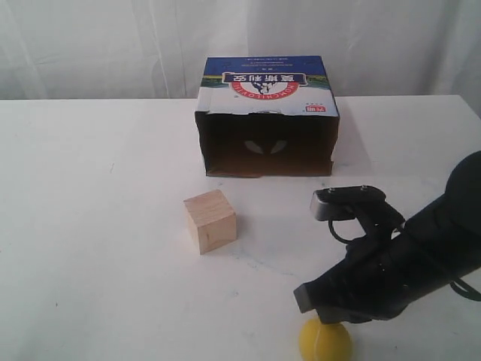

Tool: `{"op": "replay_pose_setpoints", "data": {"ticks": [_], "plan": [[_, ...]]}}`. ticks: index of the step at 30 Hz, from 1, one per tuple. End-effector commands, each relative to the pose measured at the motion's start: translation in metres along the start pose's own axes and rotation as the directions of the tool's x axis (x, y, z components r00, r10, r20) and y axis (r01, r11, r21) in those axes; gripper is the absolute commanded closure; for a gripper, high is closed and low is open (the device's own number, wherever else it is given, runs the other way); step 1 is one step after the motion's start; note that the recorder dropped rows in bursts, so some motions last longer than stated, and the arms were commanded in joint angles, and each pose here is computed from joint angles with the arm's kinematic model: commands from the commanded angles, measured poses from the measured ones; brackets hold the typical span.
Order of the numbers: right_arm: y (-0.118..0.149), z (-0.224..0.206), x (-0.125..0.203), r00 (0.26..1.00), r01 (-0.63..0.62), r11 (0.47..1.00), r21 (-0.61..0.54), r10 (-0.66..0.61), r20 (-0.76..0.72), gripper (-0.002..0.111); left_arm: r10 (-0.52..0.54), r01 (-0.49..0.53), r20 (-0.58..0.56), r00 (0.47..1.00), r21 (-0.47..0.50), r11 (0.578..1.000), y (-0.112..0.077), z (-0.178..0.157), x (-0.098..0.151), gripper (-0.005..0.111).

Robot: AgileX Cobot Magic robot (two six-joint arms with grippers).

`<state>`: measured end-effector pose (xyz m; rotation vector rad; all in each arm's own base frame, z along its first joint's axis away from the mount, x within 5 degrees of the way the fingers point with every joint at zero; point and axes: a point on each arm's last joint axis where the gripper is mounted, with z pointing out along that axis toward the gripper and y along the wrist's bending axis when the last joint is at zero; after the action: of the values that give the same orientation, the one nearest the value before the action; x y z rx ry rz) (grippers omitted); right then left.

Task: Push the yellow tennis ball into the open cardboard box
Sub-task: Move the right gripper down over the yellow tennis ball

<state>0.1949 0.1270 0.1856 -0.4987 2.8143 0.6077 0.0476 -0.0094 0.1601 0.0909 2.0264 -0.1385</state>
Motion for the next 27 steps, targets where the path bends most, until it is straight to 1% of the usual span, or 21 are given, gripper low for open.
{"op": "replay_pose_setpoints", "data": {"ticks": [1, 3, 6, 10, 12, 13, 15, 21, 27], "plan": [[-0.005, 0.005, -0.006, 0.998, 0.005, 0.999, 0.042, -0.007, 0.058, 0.108, 0.002, -0.001, -0.040, 0.999, 0.011, 1.000, -0.001, 0.000, 0.005, 0.107], [-0.007, 0.007, -0.009, 0.996, 0.001, 0.998, 0.056, -0.006, 0.085, 0.108, 0.002, -0.001, -0.040, 0.999, 0.011, 1.000, -0.001, 0.000, 0.005, 0.107], [-0.003, 0.006, -0.008, 0.997, -0.016, 0.999, 0.028, 0.014, 0.070, 0.108, 0.002, -0.001, -0.040, 0.999, 0.011, 1.000, -0.001, 0.000, 0.005, 0.107], [0.009, -0.005, -0.002, 0.997, 0.043, 0.999, -0.009, -0.042, 0.066, 0.108, 0.002, -0.001, -0.040, 0.999, 0.011, 1.000, -0.001, 0.000, 0.005, 0.107], [0.018, -0.013, 0.002, 0.995, 0.075, 0.997, -0.032, -0.072, 0.072, 0.108, 0.002, -0.001, -0.040, 0.999, 0.011, 1.000, -0.001, 0.000, 0.005, 0.107], [0.027, -0.017, 0.009, 0.993, 0.109, 0.993, -0.054, -0.106, 0.056, 0.108, 0.002, -0.001, -0.040, 0.999, 0.011, 1.000, -0.001, 0.000, 0.005, 0.107], [0.029, -0.015, 0.014, 0.994, 0.099, 0.993, -0.057, -0.096, 0.051, 0.108, 0.002, -0.001, -0.040, 0.999, 0.011, 1.000, -0.001, 0.000, 0.005, 0.107], [0.019, 0.001, 0.025, 0.998, 0.061, 0.998, -0.013, -0.061, 0.030, 0.108, 0.002, -0.001, -0.040, 0.999, 0.011, 1.000, -0.001, 0.000, 0.005, 0.107], [0.009, 0.013, 0.013, 0.989, 0.061, 0.996, 0.066, -0.069, 0.129, 0.108, 0.002, -0.001, -0.040, 0.999, 0.011, 1.000, -0.001, 0.000, 0.005, 0.107]]}}
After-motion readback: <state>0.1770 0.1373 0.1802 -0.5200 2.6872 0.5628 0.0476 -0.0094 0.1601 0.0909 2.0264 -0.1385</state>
